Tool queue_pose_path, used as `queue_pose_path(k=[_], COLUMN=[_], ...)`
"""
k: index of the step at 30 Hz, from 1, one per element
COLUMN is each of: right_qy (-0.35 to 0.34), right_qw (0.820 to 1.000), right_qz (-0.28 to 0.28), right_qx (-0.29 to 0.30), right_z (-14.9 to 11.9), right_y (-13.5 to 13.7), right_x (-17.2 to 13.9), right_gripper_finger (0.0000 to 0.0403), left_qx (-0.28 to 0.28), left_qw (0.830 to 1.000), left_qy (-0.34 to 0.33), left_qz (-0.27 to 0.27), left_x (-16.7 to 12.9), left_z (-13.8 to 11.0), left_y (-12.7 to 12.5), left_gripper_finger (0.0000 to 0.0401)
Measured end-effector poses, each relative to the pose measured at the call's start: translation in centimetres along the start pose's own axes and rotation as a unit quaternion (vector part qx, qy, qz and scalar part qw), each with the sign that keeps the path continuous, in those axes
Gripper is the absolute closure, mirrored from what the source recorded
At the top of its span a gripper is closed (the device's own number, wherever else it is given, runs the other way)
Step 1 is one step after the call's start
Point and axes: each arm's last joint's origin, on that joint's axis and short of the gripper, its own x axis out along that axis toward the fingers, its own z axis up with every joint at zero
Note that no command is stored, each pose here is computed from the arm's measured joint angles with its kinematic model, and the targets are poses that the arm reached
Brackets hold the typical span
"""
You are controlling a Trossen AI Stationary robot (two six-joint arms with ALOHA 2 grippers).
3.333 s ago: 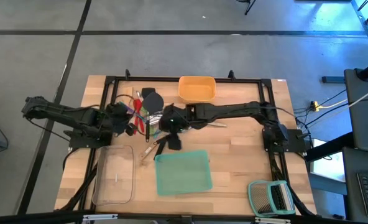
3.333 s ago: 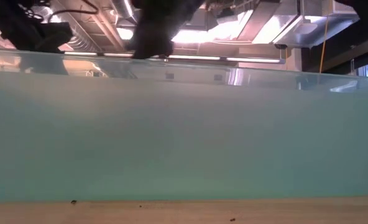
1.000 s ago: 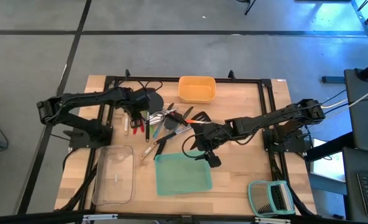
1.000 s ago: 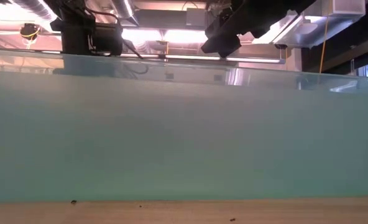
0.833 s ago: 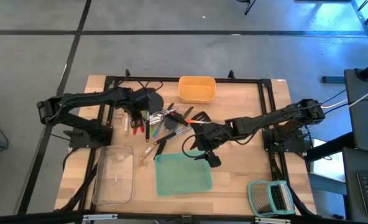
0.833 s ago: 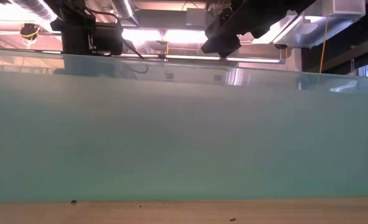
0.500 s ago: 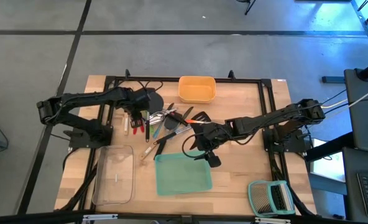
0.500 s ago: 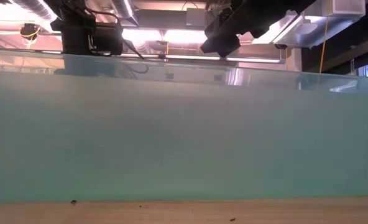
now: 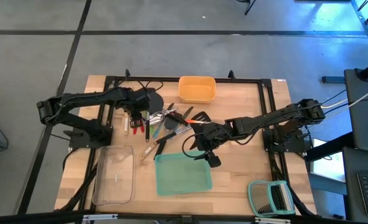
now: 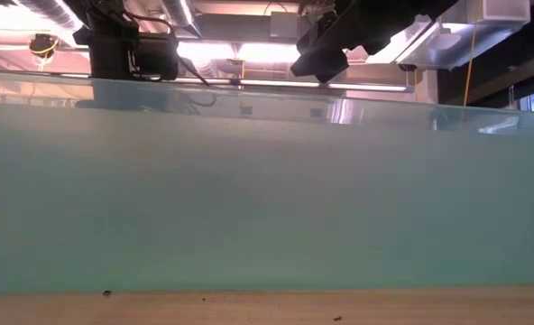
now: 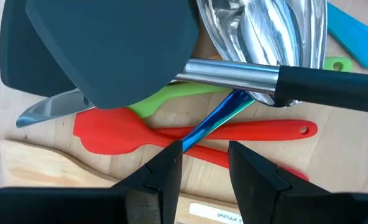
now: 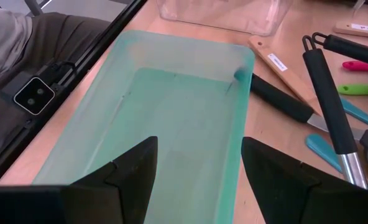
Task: Pick & Place Kitchen Items
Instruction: Put the violet table knife into the green bin
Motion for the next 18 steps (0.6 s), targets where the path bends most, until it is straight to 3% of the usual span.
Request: queue_pose_path(k=[13,18], right_qy=[0.003,0.005], right_qw=[1.000,1.000], right_qz=[0.004,0.010], right_qx=[-0.007,-0.012], right_z=[0.0,0.0], right_y=[0.3,0.7], right_x=[0.1,0.1], right_gripper_finger=[0.0169,0.0169], left_qx=[0.037,0.043], left_qw=[0.993,0.992], left_qy=[0.112,0.119], left_qz=[-0.022,-0.016], left_x=[5.1,5.5], left_z=[1.0,1.1], left_y=[-0.3,-0.3], left_gripper_finger=[0.0276,0.0276])
